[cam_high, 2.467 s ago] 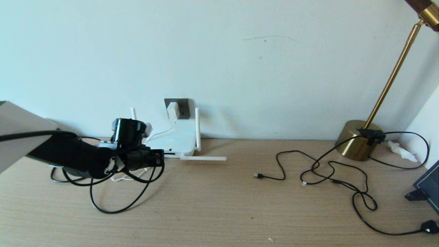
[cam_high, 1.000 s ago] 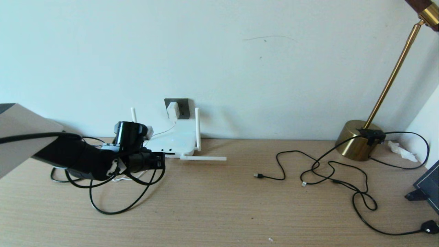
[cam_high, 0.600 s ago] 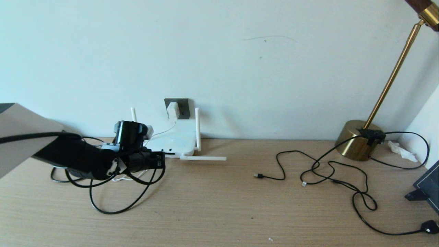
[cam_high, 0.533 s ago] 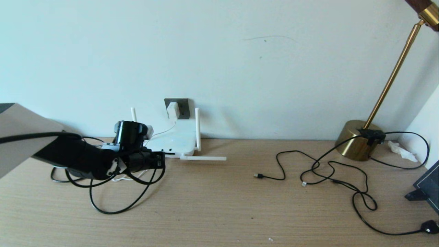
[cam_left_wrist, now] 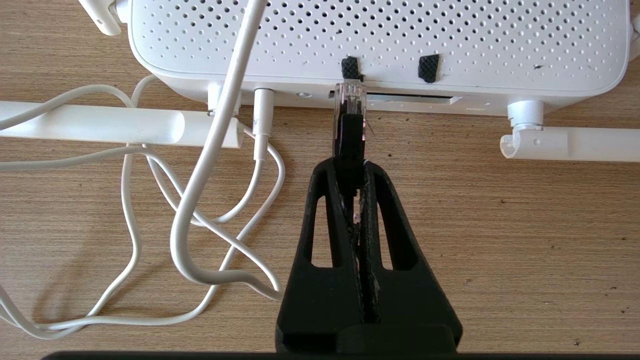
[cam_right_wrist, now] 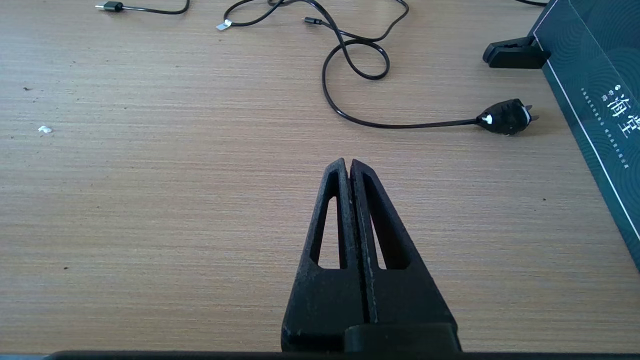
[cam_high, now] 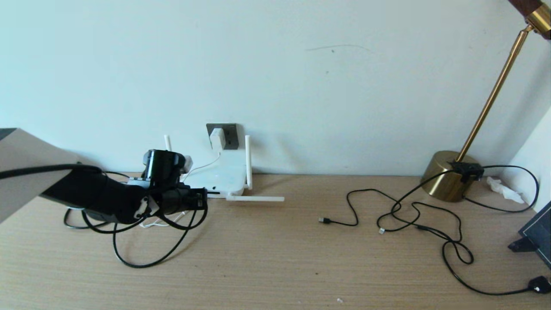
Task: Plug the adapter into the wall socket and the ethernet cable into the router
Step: Plug cable into router interface
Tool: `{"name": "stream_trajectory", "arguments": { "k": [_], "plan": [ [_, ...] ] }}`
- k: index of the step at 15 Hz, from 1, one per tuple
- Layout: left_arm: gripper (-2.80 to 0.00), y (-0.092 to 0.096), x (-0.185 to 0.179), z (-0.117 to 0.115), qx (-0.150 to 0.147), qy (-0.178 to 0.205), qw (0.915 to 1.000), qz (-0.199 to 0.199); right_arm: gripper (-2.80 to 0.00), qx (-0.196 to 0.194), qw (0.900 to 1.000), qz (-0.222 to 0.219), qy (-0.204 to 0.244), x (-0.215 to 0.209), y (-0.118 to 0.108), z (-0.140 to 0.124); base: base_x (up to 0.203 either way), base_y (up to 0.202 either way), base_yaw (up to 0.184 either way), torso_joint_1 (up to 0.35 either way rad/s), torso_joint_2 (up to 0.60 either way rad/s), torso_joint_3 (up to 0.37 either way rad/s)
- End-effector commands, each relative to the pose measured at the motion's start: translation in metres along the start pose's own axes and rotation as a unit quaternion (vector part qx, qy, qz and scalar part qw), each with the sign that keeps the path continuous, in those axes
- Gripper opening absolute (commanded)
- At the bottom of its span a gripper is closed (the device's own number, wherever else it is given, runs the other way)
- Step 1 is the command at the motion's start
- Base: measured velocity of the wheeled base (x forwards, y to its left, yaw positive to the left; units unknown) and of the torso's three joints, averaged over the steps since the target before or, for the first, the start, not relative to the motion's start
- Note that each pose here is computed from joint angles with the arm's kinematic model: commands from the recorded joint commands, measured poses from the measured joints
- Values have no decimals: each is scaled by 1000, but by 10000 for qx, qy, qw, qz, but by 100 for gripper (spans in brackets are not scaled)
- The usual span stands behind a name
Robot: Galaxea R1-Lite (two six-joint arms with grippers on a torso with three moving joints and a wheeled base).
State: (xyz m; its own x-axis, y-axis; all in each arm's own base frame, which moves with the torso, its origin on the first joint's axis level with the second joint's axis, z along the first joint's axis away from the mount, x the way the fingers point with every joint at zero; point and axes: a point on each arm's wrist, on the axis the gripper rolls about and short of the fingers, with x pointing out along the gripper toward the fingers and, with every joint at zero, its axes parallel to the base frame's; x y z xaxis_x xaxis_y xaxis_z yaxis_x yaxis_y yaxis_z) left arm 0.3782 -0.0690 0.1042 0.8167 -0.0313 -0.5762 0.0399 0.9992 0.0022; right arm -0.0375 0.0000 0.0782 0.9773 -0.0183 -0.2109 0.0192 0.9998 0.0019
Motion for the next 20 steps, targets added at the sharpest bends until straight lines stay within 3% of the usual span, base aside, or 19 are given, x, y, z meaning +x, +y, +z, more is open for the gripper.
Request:
{"name": "stream_trajectory", "arguments": {
  "k": [1, 20],
  "plan": [
    [-280, 0, 1, 0, -6, -14, 10000, 5, -280, 2, 10000, 0, 19, 0, 0, 0, 0, 0, 0, 0, 0, 0],
    [-280, 0, 5, -5, -4, 70, 10000, 11, -280, 2, 10000, 0, 19, 0, 0, 0, 0, 0, 0, 0, 0, 0]
  ]
}}
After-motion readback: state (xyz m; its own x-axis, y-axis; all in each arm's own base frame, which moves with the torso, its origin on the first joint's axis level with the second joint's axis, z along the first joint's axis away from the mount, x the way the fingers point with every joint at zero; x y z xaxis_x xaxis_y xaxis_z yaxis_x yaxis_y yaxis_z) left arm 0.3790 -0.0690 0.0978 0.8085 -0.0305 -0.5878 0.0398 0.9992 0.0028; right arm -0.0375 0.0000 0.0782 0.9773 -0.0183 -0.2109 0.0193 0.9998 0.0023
